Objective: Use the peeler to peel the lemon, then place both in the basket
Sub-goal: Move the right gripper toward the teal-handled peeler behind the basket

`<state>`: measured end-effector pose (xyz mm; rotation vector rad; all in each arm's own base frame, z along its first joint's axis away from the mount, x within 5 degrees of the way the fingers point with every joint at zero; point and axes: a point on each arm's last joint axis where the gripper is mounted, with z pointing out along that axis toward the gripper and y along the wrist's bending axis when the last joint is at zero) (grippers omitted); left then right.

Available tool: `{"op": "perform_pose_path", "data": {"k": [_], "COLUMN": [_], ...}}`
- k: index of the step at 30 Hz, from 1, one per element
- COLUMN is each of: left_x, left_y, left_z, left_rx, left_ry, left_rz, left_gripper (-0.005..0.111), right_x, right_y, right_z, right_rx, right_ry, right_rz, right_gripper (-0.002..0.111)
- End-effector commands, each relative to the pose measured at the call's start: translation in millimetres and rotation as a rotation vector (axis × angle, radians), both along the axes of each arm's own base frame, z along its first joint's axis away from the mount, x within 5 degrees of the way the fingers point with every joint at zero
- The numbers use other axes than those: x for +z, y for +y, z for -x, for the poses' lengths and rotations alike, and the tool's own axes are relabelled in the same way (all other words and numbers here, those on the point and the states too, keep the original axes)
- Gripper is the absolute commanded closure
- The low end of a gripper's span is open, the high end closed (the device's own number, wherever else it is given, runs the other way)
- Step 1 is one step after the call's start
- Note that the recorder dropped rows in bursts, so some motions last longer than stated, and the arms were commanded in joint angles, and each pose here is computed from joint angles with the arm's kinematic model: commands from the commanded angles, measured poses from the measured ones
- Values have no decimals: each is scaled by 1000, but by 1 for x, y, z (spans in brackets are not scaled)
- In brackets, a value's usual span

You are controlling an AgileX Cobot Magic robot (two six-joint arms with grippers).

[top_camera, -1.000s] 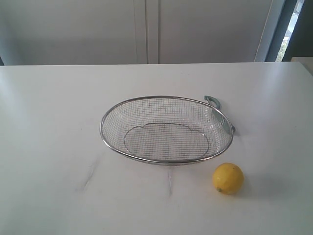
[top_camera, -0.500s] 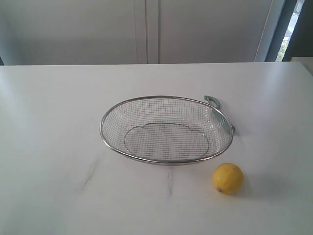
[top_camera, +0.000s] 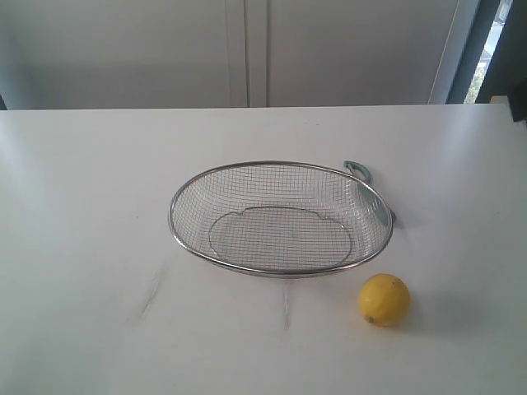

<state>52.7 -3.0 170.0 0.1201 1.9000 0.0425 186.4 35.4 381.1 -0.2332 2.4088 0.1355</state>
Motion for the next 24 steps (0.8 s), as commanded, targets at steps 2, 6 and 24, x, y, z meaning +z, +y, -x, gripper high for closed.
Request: {"op": "perform_pose_path", "data": {"k": [2, 6, 24], "left_x": [-1, -1, -1], "left_y": [0, 0, 0], "left_z": [0, 0, 0], "left_rx": [0, 0, 0], "left_ry": [-2, -2, -2], "left_rz": [0, 0, 0], "left_gripper": [107, 107, 107], "right_x": [-6, -15, -23], "right_y": [7, 9, 14], "right_z": [-21, -36, -67], "right_rx": [47, 64, 176], "right_ry": [60, 101, -34], "right_rz": [23, 44, 136], "right_gripper": [108, 108, 108]}}
